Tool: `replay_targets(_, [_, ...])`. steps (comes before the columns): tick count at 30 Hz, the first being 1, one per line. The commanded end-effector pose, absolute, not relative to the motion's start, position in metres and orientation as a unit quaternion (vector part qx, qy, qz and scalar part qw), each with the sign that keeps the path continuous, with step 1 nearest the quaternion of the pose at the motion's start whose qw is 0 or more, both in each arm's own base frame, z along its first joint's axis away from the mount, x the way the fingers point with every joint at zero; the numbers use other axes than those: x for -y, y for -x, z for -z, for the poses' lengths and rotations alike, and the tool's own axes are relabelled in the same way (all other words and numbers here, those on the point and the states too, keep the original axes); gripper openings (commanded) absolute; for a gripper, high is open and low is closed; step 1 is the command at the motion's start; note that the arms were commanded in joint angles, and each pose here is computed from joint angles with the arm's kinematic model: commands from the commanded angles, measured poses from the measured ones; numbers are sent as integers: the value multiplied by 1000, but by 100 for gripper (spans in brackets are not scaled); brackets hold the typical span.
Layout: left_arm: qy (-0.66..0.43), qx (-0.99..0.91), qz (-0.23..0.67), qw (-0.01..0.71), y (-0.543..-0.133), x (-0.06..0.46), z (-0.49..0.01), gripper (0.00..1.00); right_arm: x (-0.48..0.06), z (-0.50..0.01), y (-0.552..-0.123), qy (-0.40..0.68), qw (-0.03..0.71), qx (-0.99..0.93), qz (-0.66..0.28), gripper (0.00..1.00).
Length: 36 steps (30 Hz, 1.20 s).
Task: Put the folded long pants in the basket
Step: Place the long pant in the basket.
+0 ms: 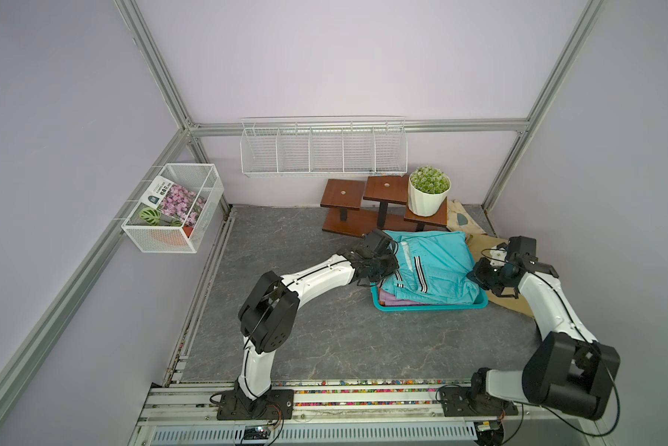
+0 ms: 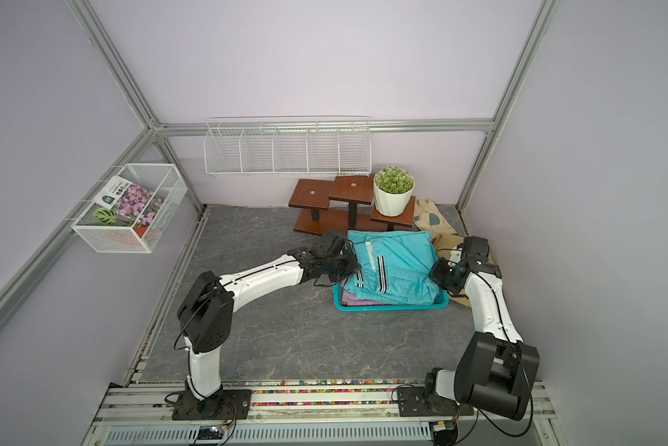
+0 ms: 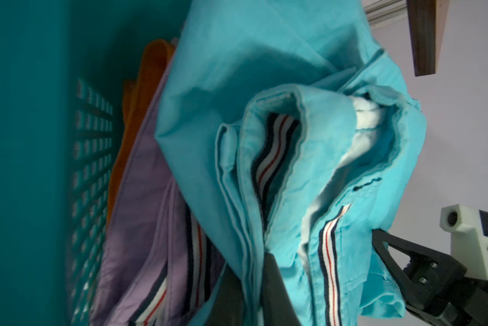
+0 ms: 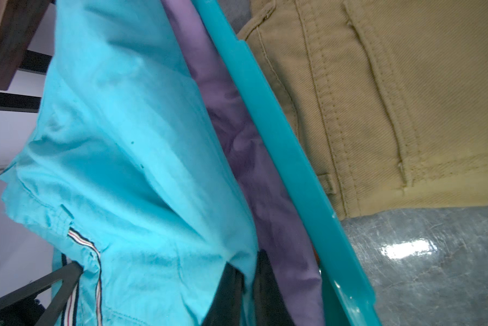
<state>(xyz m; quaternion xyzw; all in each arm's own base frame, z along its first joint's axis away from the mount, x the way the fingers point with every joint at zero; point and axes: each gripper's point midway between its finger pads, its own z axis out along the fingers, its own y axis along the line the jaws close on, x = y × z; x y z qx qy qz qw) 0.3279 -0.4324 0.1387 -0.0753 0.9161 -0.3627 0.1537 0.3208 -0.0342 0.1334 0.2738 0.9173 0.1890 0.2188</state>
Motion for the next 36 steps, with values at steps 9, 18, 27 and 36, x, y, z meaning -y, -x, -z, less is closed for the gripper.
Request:
replay_targets(9, [150,-939,255,174,-332,375,-99,0,66,-78,-305,-307,170,-934,-73,0])
replay_targets(18, [204,-958,142,143,-322,321,-47,0,15,-53,-296,-247,154,-956,-21,0])
replay_targets(27, [251,-954,117,117,-312,217,-30,0,-67,-23,-297,-175,150,-973,-5,0])
replay_targets(36, [330,-926,106,148,-306,84,-41,0,-168,-14,-301,-68,164,-984,21,0])
